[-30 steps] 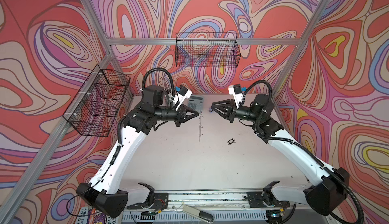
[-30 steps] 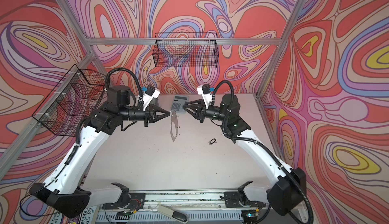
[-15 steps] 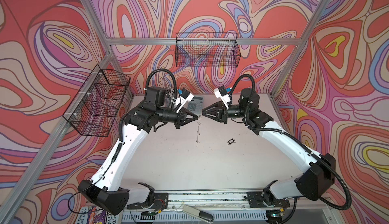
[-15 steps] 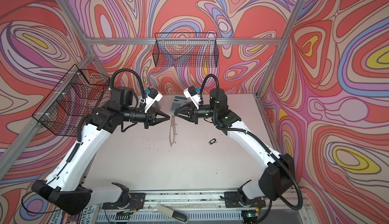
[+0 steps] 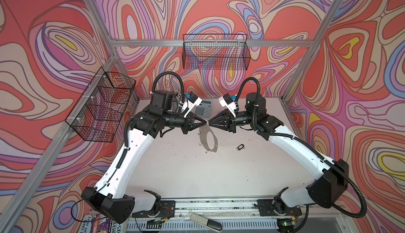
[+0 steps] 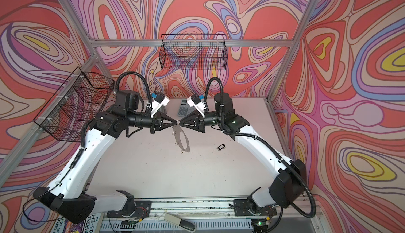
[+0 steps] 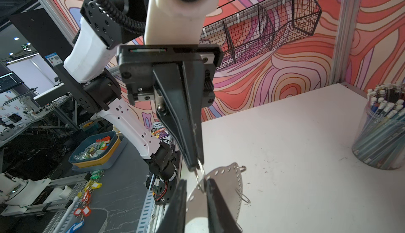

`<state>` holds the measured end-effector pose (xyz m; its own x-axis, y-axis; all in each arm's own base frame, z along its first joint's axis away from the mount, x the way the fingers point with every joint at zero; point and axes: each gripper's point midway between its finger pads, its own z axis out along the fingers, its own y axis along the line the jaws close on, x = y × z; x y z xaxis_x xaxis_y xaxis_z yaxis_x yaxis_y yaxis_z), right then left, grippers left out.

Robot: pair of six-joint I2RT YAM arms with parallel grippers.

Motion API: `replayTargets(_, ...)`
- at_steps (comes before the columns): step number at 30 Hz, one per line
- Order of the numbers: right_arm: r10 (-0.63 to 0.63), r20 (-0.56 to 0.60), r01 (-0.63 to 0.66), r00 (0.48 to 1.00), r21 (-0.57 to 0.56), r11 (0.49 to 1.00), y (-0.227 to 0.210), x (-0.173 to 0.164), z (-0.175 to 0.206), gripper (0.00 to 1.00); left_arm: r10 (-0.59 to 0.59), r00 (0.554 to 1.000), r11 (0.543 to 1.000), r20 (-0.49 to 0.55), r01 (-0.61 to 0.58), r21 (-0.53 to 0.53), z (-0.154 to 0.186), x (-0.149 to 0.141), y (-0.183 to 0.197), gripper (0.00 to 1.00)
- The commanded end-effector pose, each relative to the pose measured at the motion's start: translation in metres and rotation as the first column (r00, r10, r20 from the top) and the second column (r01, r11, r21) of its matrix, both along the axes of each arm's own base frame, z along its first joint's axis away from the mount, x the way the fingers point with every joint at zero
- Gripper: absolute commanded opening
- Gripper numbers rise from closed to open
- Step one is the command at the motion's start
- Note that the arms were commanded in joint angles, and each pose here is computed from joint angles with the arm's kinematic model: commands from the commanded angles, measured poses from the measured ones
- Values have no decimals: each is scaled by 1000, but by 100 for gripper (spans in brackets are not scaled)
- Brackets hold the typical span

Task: Attach keys to a key ring
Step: Pass the keyring.

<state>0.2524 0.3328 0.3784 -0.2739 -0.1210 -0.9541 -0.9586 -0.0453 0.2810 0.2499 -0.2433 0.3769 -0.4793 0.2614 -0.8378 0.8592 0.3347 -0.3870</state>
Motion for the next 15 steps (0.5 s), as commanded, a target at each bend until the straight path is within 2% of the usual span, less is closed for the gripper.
replayTargets(1,35,29,-35,999,8,999,6,-5,7,15,-33,999,999,18,33,-5,4,-4,-3,0)
replayTargets(9,51,20,-51,998,-20,999,11,-5,0,2,-35,999,999,26,35,-4,6,-6,-2,0)
replayTargets(15,42,25,-41,999,-52,998,7,-9,-9,2,-28,999,1000,34,28,0,5,-5,-1,0)
